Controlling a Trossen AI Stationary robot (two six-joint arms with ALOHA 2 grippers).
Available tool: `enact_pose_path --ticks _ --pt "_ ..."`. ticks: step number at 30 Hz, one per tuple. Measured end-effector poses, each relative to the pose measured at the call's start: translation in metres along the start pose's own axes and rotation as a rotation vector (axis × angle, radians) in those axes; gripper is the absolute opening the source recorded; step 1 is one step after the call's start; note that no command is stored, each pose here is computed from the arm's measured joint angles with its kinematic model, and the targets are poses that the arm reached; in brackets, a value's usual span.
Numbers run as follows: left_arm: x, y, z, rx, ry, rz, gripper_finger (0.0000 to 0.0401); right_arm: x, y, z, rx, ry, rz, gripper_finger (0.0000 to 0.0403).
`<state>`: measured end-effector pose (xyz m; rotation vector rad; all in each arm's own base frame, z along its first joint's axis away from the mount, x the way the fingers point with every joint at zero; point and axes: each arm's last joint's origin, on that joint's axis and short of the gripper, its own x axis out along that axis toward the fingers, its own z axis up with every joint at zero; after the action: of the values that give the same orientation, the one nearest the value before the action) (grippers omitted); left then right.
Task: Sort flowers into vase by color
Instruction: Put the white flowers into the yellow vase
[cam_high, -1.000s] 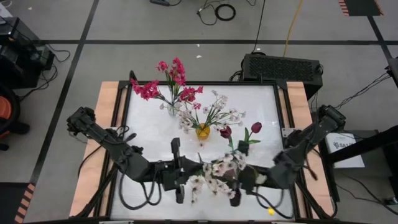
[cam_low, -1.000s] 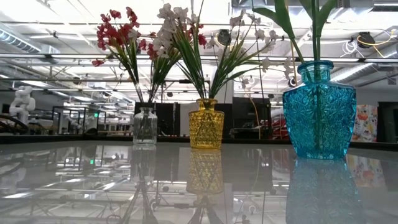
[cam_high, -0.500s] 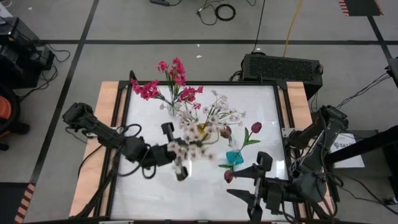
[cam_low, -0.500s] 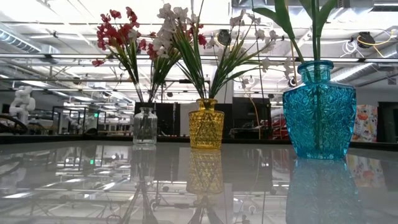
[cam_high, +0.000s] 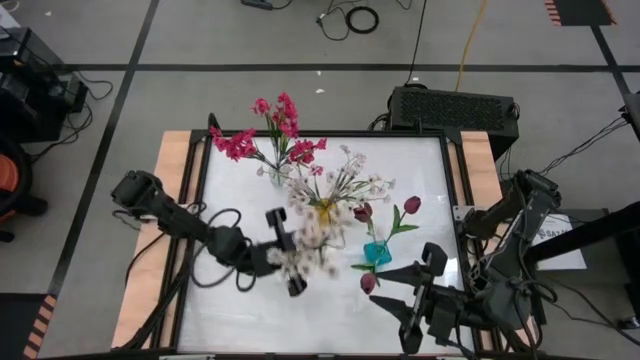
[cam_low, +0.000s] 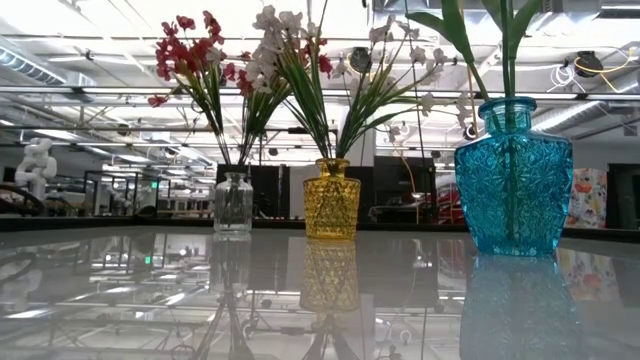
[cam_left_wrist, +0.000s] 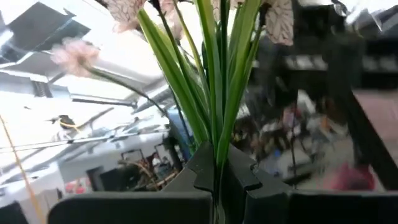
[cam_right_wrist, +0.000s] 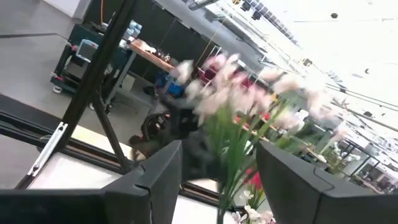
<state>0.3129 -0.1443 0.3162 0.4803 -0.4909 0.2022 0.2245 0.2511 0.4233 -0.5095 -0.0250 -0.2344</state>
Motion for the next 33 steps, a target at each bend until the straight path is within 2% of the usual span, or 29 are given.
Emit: enact_pose_path --ticks 4,10,14,20,26,33 --pt "-0.003 -0.016 -0.011 0.096 0.059 -0.006 0.0005 0.000 0.000 0.000 0.000 0.000 0.000 0.0198" --pt "-0.006 -0.032 -0.031 0.126 0.094 0.021 0.0005 0.000 0.000 0.000 0.001 0.000 0.001 0.0198" --pt "-0.006 -0.026 -0.034 0.139 0.119 0.139 0.0005 0.000 0.000 0.000 0.003 -0.001 0.001 0.0198" --pt "-0.001 -0.017 -0.040 0.108 0.121 0.177 0.0005 0.000 0.000 0.000 0.001 0.000 0.002 0.0198" --pt "0.005 -0.013 -0.062 0.125 0.182 0.176 0.0005 0.000 0.000 0.000 -0.001 0.001 0.002 0.0198" --pt "0.007 -0.008 -0.067 0.158 0.244 0.241 0.0005 0.000 0.001 -0.001 -0.007 0.003 0.004 0.0198"
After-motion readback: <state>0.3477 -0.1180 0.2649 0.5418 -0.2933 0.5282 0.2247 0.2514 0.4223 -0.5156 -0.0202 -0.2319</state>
